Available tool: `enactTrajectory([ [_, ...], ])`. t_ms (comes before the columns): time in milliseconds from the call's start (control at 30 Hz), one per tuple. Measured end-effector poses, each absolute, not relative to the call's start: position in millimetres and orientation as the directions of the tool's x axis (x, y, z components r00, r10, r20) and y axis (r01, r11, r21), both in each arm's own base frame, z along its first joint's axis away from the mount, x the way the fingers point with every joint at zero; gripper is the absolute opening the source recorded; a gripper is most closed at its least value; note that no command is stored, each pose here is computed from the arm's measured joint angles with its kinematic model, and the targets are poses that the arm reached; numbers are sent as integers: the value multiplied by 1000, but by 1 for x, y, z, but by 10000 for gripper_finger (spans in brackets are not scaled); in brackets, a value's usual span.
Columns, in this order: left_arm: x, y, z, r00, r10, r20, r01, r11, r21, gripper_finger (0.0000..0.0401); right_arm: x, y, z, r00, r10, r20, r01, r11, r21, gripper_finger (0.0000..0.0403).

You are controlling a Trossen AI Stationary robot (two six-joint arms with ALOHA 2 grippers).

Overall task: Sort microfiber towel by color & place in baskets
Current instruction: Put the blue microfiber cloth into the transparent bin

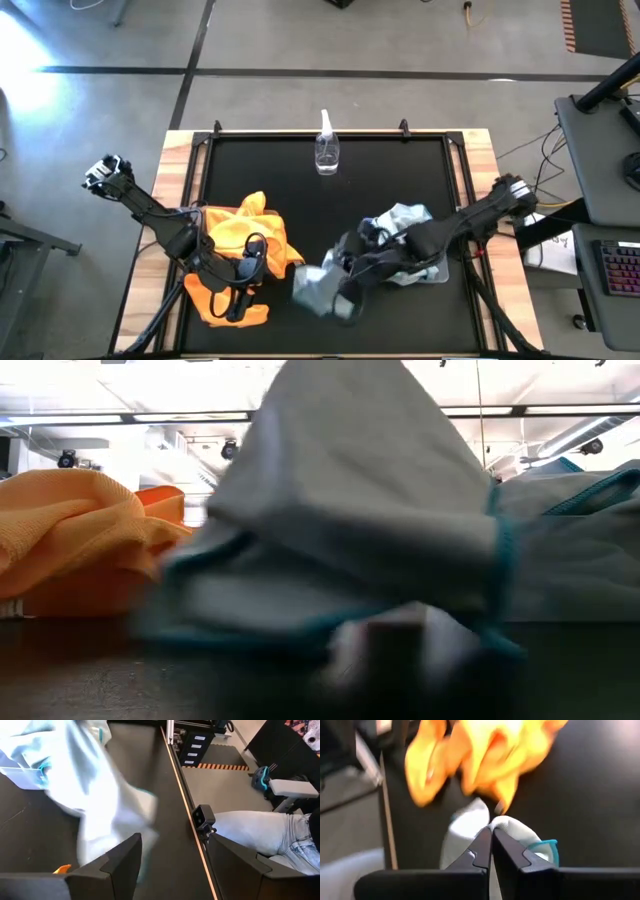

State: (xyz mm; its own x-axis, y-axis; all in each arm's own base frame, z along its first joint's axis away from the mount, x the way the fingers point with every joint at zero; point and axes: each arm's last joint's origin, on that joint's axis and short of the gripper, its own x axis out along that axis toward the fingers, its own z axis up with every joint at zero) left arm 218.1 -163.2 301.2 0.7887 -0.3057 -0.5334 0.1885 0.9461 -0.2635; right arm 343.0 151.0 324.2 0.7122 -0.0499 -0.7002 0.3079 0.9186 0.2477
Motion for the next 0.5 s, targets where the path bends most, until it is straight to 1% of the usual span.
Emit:
enactTrajectory([
  [133,218,-163,301,789,-306,-533,189,946,-264,214,329,140,350,772,-174,-611,369,905,209,9],
  [267,218,-163,302,789,-306,-532,189,946,-264,214,316,131,368,798,-268,-539,420,889,180,9],
  [367,218,-163,302,790,-307,-531,189,946,-265,214,307,126,377,798,-314,-514,451,877,164,9],
  [500,218,-163,302,790,-307,-531,189,946,-265,214,292,117,383,769,-358,-530,488,864,125,9],
])
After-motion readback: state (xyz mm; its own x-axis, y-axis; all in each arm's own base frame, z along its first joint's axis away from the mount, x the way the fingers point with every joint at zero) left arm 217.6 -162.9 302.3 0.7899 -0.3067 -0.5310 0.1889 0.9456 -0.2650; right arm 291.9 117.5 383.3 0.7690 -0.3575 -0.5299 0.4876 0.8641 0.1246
